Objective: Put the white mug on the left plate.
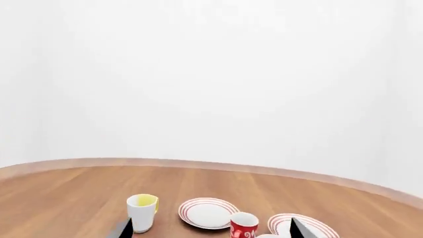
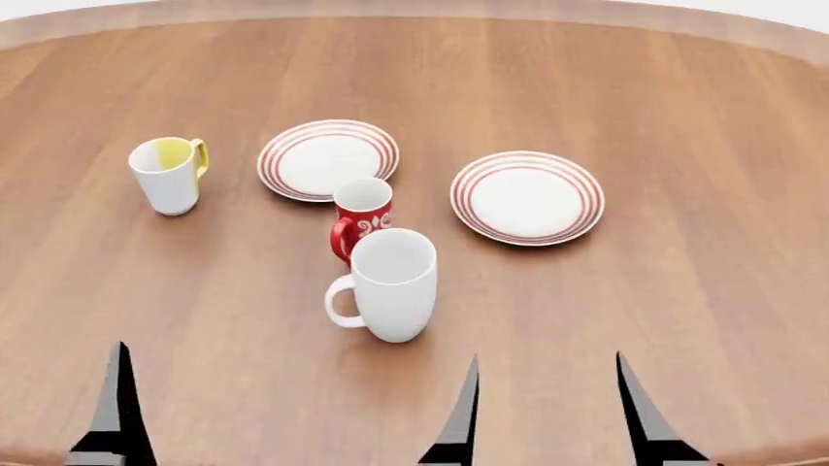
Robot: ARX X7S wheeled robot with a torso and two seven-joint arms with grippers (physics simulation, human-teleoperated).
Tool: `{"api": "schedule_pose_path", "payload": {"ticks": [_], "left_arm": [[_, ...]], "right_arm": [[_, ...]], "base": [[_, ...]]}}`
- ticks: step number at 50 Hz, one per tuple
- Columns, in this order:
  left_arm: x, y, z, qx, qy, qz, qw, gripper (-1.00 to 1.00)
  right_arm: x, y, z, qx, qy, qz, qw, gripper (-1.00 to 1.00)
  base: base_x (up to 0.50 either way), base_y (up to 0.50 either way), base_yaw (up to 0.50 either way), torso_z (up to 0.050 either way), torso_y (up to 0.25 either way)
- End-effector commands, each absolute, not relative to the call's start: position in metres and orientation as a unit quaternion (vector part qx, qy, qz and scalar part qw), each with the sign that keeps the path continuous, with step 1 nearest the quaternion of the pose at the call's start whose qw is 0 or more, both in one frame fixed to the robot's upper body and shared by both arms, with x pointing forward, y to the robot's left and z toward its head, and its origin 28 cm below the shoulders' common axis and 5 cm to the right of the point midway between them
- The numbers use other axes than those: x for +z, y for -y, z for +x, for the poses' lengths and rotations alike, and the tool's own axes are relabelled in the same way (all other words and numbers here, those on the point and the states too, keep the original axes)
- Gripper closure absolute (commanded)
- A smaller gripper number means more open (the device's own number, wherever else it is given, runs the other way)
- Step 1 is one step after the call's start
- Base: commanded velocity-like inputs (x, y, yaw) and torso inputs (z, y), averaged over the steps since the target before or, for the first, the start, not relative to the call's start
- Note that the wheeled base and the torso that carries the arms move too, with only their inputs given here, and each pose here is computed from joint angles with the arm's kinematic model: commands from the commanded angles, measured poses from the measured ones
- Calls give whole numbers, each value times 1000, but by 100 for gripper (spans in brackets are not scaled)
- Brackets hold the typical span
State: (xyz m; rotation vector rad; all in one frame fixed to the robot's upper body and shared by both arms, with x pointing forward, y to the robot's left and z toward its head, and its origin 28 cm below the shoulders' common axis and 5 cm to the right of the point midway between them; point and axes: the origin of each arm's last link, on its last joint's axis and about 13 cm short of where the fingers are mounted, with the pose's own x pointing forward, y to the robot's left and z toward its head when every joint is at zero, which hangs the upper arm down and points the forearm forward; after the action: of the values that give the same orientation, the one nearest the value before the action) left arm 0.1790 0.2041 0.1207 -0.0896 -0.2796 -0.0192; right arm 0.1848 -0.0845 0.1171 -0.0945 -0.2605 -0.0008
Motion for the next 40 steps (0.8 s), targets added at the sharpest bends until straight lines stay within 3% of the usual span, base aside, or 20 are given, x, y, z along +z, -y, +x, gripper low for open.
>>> {"api": "schedule_pose_path", "payload": {"ticks": [1, 11, 40], "left_arm": [[153, -204, 164, -23, 176, -72, 982, -100], [155, -204, 163, -22, 181, -69, 981, -100], [155, -203, 159, -28, 186, -59, 980, -100]], "right_arm": [[144, 82, 174, -8, 172, -65, 983, -100], [147, 81, 173, -7, 183, -67, 981, -100], [153, 80, 171, -2, 183, -66, 981, -100]], "base": [[0, 0, 0, 0, 0], [52, 0, 0, 0, 0], [500, 0, 0, 0, 0]]}}
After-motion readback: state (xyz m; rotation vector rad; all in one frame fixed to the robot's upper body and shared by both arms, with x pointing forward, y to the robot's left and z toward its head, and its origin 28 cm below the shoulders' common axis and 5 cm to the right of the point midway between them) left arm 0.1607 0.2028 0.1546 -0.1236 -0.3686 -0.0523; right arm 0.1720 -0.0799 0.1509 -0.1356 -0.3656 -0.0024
